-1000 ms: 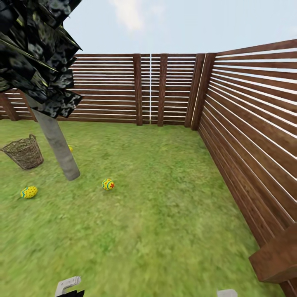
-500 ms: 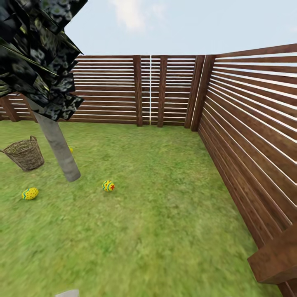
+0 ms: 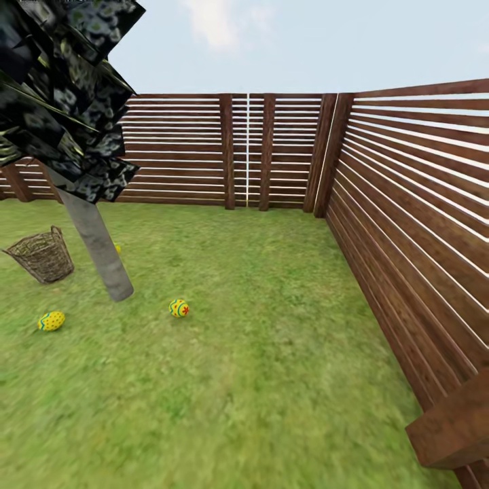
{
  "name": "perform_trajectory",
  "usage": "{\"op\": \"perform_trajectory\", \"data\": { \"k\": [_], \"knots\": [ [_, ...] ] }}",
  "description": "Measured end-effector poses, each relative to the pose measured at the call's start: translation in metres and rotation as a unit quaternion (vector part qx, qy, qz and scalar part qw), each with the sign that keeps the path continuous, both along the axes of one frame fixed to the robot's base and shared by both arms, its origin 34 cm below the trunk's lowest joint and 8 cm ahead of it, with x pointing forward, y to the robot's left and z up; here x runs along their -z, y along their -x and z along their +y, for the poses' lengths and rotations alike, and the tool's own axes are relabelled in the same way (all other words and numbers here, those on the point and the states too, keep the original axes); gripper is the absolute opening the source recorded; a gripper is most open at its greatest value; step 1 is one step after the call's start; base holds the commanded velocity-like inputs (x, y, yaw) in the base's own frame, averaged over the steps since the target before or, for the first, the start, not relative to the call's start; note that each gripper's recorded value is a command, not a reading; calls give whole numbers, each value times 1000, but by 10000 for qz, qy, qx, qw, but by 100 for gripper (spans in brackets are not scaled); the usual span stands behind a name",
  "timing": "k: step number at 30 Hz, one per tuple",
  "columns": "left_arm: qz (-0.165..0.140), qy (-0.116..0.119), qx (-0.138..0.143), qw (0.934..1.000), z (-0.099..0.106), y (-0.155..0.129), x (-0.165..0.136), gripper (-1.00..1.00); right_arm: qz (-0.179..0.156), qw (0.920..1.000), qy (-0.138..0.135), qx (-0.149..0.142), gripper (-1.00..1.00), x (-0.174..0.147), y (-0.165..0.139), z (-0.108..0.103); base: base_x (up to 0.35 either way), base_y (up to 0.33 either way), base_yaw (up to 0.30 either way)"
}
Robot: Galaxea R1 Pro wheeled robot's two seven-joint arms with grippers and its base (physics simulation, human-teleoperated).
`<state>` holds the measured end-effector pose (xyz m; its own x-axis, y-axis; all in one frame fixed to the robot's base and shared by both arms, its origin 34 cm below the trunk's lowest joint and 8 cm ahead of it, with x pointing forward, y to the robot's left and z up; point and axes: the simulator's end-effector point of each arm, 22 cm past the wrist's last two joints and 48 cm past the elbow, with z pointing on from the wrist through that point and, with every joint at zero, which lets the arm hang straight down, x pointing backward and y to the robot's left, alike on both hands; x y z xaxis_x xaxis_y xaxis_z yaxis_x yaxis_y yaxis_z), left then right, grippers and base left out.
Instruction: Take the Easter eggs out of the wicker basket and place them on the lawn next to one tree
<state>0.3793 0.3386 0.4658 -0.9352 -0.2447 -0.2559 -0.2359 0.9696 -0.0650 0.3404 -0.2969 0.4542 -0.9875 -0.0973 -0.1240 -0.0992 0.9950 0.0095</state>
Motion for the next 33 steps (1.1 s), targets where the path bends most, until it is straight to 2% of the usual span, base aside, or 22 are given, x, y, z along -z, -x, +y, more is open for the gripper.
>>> {"op": "perform_trajectory", "data": {
  "k": [12, 21, 33],
  "knots": [
    [75, 29, 4, 10000, -4, 11, -17, 100, 287, 9996, 0, 0, 100, -15, 45, 0, 0, 0, 0],
    [136, 32, 3, 9999, -5, 21, -29, 100, 311, 9995, -3, 0, 100, -28, 49, 0, 0, 0, 0],
    [149, 49, -16, 9999, -6, 21, -29, 100, 316, 9995, -2, 0, 100, -28, 49, 0, 0, 0, 0]
  ]
}}
